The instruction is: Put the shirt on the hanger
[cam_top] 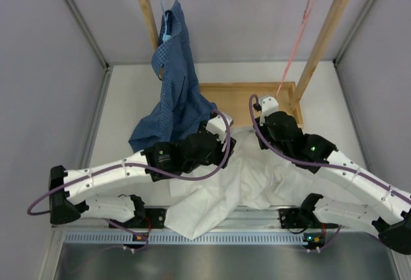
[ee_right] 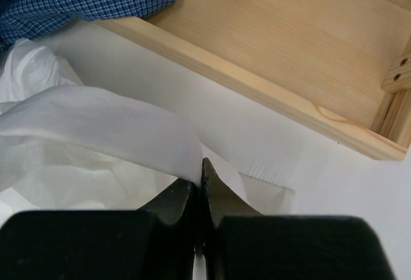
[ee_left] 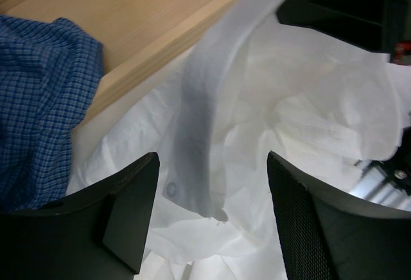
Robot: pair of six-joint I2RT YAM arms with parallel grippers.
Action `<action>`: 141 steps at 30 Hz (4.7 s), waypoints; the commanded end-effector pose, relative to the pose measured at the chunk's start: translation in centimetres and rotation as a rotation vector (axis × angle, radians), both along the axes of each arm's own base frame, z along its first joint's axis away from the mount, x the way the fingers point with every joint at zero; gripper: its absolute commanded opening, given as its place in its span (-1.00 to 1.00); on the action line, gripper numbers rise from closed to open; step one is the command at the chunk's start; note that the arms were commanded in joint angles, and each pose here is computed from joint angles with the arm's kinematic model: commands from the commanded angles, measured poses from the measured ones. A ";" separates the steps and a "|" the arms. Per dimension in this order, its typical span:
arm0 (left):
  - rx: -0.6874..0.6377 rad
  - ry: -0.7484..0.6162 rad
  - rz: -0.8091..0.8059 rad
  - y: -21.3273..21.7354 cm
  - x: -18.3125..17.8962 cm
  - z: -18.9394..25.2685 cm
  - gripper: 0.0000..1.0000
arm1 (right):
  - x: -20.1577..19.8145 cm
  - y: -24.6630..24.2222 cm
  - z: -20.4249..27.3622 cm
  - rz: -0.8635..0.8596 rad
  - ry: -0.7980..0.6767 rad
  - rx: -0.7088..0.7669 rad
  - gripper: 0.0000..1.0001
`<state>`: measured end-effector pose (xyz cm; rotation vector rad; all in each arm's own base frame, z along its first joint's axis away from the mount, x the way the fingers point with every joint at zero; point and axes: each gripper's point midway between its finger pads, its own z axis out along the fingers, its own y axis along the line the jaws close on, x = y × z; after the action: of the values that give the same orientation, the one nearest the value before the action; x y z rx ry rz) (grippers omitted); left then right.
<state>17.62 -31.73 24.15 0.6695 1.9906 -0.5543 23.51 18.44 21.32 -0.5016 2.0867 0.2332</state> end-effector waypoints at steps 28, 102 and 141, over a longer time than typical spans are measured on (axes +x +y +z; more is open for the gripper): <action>0.061 -0.041 0.114 0.3 2.6 -1.0 -0.62 | 0.0 -0.2 1.3 0.004 0.019 0.049 -1.00; -0.173 0.220 0.187 2.3 -1.4 -7.3 -1.00 | 10.5 -11.3 25.5 -0.336 -0.433 0.181 -1.00; -0.315 0.372 0.584 3.6 11.4 -7.3 -1.00 | -16.3 -5.8 3.5 0.304 0.129 0.380 -1.00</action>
<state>27.63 -26.81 14.51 -0.1673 2.2993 -0.5364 8.23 13.22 26.80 -0.6119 1.9216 0.8361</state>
